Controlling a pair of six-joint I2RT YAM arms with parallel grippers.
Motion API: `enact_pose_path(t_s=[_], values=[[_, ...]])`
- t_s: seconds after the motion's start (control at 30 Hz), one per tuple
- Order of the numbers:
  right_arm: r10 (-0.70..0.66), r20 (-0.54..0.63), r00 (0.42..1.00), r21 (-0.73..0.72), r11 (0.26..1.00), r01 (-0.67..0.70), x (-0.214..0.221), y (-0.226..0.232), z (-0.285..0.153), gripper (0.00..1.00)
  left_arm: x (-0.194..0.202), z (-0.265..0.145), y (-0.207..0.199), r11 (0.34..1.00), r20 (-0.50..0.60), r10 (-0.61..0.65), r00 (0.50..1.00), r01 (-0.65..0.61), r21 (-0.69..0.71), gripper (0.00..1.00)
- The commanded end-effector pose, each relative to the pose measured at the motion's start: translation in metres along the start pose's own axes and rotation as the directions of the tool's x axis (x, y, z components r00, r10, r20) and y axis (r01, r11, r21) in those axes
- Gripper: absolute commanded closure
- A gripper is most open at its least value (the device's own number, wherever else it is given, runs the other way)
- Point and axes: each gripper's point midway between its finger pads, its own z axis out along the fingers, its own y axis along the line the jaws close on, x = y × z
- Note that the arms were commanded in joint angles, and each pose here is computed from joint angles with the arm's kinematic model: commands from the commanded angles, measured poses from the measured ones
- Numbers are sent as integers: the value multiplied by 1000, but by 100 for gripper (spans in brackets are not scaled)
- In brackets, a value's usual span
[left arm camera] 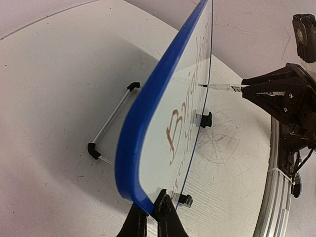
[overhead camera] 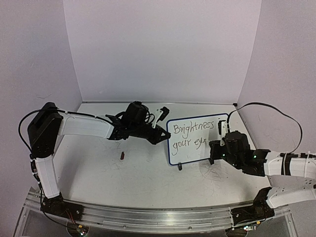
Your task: Write a sentence on the whiteboard
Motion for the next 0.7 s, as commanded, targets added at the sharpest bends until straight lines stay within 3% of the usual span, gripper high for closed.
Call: enact_pose_path(t_s=[0.0,0.67], values=[[3,34,999,-43,999,-2,-17,12,0,100,39,4,32,989,-134,23,991,-42,-138,100],[4,-70,998,11,1000,-3,16,-2,5,100,41,4,32,990,-136,21,991,-40,-139,100]])
